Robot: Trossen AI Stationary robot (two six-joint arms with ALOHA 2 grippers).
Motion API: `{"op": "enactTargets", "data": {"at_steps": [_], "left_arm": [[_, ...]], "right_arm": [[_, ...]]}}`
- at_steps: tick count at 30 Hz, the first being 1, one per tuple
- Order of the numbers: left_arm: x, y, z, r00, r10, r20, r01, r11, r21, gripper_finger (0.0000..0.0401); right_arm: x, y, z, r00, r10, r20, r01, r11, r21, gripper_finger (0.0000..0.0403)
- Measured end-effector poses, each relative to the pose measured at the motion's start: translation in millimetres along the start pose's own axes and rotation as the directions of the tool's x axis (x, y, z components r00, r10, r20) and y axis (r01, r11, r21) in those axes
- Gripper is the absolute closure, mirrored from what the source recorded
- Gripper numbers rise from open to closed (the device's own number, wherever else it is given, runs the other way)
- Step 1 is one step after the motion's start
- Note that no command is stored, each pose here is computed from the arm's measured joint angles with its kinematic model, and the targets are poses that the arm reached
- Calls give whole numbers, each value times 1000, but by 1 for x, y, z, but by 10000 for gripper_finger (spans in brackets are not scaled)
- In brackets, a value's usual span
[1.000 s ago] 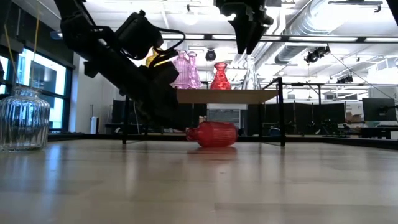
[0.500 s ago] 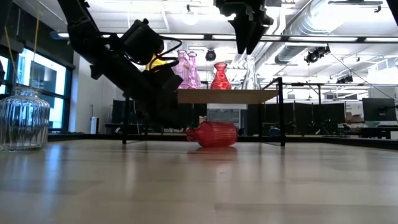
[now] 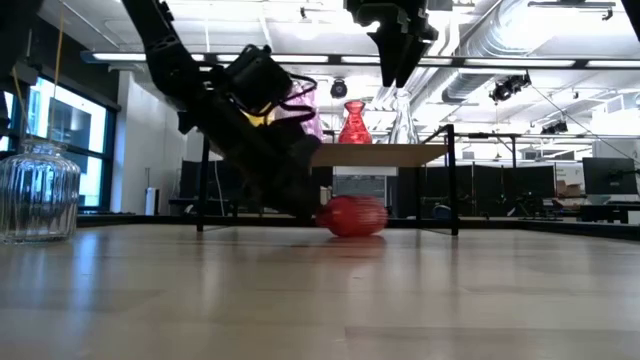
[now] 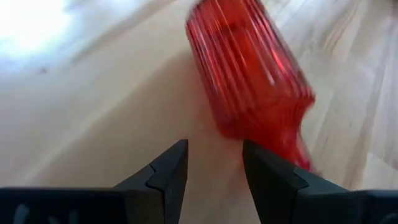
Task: Sort vases onto shelf
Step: Put the red vase on the shelf
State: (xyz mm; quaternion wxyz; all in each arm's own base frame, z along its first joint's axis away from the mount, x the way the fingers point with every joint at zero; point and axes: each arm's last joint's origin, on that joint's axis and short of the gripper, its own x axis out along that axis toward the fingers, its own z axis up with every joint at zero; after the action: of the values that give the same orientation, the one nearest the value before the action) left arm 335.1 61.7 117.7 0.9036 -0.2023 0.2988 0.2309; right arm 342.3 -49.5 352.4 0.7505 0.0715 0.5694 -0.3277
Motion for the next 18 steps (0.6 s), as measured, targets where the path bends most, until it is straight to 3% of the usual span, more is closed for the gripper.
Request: {"op": "enactTargets", "data": {"at_steps": [12,18], "left_arm": [[-2,-27,5,997,-72,17,71,996,60,256],[-15,-30,10,997,-71,-2,71,995,67,256]], "right_arm": [[0,0,0,1000,0,-1,0,1000,-19,190],[2,4,1,995,99,-27,-102,982,-158,190]]}}
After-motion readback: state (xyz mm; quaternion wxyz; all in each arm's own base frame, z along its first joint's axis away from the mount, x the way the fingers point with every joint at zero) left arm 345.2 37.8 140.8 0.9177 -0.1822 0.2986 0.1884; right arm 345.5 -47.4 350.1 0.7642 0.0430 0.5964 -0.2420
